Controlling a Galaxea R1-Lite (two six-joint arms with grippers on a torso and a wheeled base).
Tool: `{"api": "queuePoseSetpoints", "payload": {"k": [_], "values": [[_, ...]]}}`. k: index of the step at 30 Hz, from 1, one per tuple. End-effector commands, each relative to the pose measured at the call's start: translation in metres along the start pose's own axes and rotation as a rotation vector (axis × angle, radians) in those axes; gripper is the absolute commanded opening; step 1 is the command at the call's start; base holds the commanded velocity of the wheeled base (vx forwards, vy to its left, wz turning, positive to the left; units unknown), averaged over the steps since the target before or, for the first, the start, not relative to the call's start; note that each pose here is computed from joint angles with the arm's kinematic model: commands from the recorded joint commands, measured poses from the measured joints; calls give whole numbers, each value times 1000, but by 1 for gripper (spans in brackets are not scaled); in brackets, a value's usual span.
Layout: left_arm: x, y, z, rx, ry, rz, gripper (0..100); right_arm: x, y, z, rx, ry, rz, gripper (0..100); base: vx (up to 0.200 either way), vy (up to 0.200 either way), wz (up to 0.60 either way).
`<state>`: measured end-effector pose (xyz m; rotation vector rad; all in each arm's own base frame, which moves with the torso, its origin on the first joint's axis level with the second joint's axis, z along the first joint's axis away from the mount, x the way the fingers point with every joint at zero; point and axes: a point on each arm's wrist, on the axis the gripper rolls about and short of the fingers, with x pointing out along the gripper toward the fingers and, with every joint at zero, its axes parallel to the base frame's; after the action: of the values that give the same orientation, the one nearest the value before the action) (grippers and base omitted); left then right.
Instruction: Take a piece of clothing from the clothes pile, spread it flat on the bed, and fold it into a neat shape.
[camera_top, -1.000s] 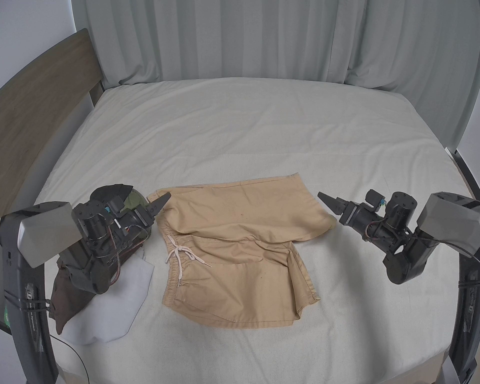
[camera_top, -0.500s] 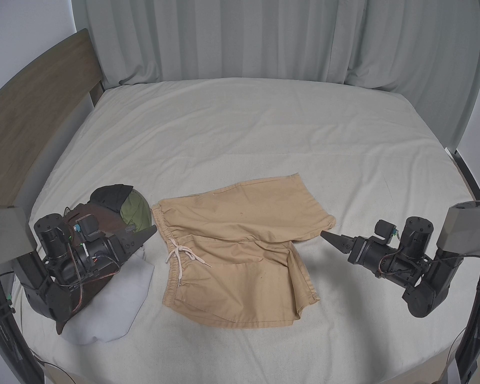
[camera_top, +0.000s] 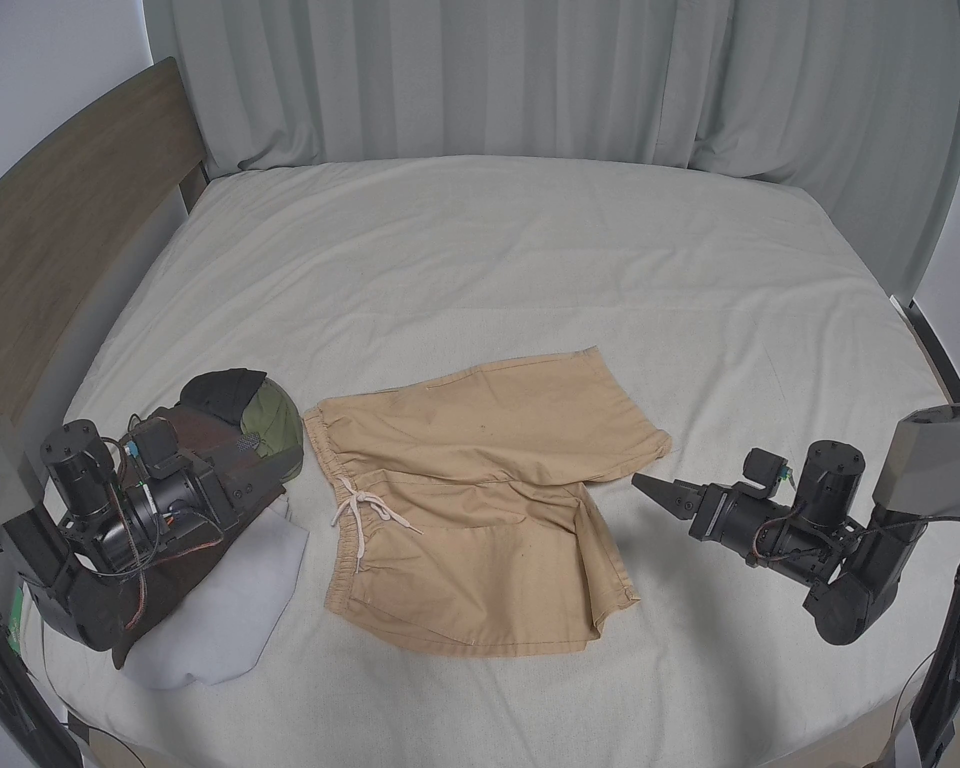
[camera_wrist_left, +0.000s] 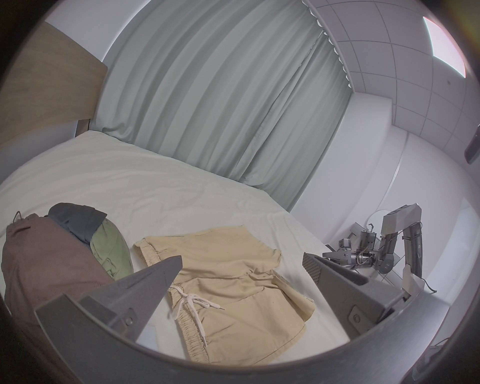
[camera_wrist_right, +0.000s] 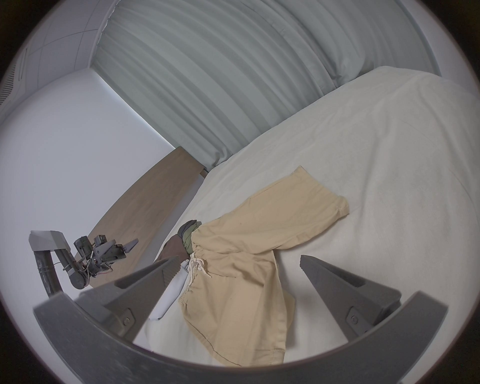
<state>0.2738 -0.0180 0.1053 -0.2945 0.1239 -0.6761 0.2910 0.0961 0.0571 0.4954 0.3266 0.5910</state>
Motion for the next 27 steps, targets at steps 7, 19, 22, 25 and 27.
{"api": "queuePoseSetpoints", "payload": {"k": [7, 19, 22, 25, 27], "values": [[-17, -9, -8, 60, 65, -111, 100, -5, 4, -22, 24, 91, -5, 100, 0, 0, 0], [-23, -13, -20, 220, 103, -160, 100, -8, -3, -36, 53, 145, -40, 100, 0, 0, 0], [-23, -14, -22, 224, 109, -162, 100, -11, -9, -46, 71, 186, -66, 100, 0, 0, 0], [-23, -14, -22, 241, 108, -163, 100, -14, -11, -52, 82, 213, -79, 100, 0, 0, 0], [-23, -14, -22, 255, 107, -164, 100, -14, -11, -53, 86, 220, -80, 100, 0, 0, 0]]}}
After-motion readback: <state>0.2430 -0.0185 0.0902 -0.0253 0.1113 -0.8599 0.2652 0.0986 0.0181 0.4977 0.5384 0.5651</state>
